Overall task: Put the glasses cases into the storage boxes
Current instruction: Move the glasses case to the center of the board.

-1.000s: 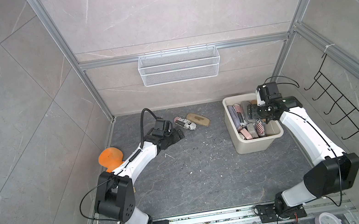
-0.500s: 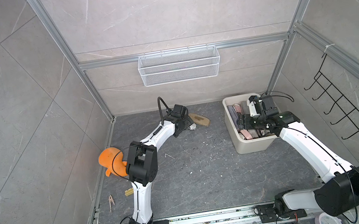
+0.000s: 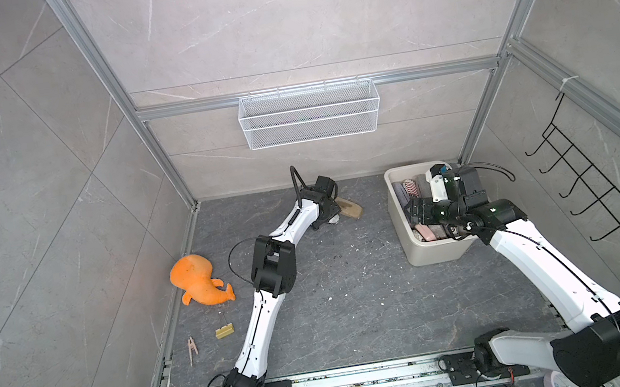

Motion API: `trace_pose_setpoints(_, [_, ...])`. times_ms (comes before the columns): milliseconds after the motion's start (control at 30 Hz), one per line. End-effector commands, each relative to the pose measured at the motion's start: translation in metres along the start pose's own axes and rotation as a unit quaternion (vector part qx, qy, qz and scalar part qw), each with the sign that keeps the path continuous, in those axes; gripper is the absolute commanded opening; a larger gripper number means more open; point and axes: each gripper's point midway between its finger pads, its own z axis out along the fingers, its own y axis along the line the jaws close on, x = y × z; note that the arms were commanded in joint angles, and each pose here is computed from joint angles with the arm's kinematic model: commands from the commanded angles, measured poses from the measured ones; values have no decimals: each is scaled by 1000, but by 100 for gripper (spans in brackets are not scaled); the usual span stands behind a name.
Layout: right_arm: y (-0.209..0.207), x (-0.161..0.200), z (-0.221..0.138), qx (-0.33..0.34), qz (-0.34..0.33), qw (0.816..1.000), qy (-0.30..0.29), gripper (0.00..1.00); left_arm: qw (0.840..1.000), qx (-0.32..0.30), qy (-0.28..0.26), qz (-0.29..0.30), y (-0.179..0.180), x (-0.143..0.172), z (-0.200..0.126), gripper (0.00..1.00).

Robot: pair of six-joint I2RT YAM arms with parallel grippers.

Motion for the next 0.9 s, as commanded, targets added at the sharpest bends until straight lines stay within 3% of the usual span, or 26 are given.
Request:
trace_pose_setpoints(0, [7, 0, -2, -17, 6, 1000, -7, 90, 999, -49, 10, 12, 23, 5, 3, 78])
trace_pose_setpoints(200, [8, 2, 1, -23, 7, 1000, -5, 90, 998, -49, -1, 33, 30, 1, 4, 74])
trace_pose_setpoints(333, [8, 3, 2, -22, 7, 1000, -4, 90, 998, -23, 17, 63, 28, 1, 10, 75])
trace_pose_setpoints(567, [8, 4, 5, -22, 8, 1000, -1, 90, 994, -32, 36, 94, 47, -5, 18, 73])
trace_pose_setpoints(867, [14, 1, 4, -33, 10, 999, -1, 89, 986, -68, 37, 148, 67, -8, 6, 52])
